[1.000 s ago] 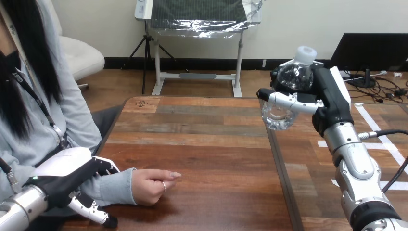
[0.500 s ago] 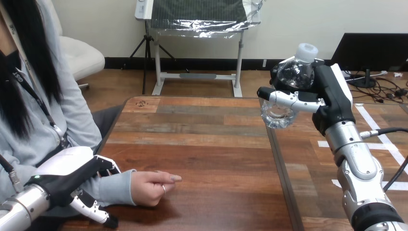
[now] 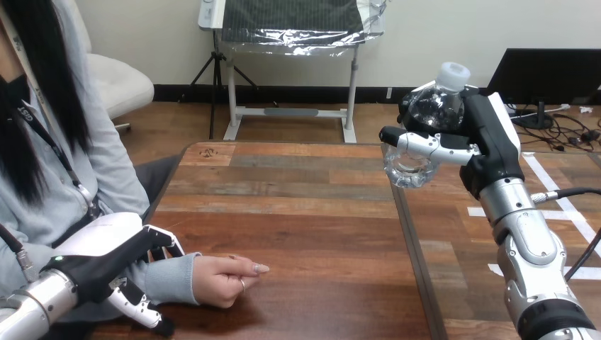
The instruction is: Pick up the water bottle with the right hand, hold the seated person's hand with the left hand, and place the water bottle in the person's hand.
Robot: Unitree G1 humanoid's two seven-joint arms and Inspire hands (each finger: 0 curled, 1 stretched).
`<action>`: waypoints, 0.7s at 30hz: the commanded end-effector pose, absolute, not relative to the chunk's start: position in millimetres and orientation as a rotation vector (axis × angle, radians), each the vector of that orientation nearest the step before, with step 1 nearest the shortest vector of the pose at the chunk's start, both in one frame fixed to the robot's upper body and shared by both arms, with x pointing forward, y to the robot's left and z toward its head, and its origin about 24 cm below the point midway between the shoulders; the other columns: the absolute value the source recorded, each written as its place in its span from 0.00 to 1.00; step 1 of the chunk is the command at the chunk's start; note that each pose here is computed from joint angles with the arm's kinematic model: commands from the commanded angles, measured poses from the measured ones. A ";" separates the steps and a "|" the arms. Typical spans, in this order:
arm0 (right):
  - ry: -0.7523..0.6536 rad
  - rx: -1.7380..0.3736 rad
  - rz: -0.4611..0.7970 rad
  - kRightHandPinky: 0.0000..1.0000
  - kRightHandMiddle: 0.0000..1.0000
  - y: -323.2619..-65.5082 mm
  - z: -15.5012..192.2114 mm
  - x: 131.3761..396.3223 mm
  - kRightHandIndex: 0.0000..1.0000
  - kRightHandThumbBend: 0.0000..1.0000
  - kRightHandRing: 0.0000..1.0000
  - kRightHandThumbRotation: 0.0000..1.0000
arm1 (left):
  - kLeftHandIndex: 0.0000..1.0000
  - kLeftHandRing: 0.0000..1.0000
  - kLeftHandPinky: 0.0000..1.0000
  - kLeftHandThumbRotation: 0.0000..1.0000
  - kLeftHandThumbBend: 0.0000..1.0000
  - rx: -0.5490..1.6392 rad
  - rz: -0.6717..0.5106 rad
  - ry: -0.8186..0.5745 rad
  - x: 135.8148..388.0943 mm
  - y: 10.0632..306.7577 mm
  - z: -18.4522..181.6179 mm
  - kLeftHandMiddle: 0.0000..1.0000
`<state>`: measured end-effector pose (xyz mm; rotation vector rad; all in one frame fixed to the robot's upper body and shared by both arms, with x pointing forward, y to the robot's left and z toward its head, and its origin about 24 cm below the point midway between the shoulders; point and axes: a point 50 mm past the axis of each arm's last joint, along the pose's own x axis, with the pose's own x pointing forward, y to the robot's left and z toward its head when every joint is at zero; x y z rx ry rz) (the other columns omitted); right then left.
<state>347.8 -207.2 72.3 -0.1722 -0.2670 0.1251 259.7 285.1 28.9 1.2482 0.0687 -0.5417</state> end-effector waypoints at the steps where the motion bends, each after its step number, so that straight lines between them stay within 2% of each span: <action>1: -0.391 -0.154 0.116 0.33 0.45 -204.9 100.9 355.0 0.43 0.74 0.39 0.00 | 0.43 0.37 0.31 0.00 0.95 1.259 -0.530 0.046 265.2 280.8 31.9 0.44; 7: -0.386 -0.142 0.129 0.33 0.46 -203.6 100.2 355.0 0.43 0.72 0.40 0.00 | 0.38 0.34 0.28 0.00 0.90 1.258 -0.530 0.043 265.3 280.0 33.3 0.40; 21: -0.375 -0.142 0.152 0.32 0.45 -197.8 96.9 355.5 0.43 0.71 0.38 0.00 | 0.33 0.30 0.24 0.00 0.80 1.265 -0.523 -0.006 265.5 277.1 40.9 0.36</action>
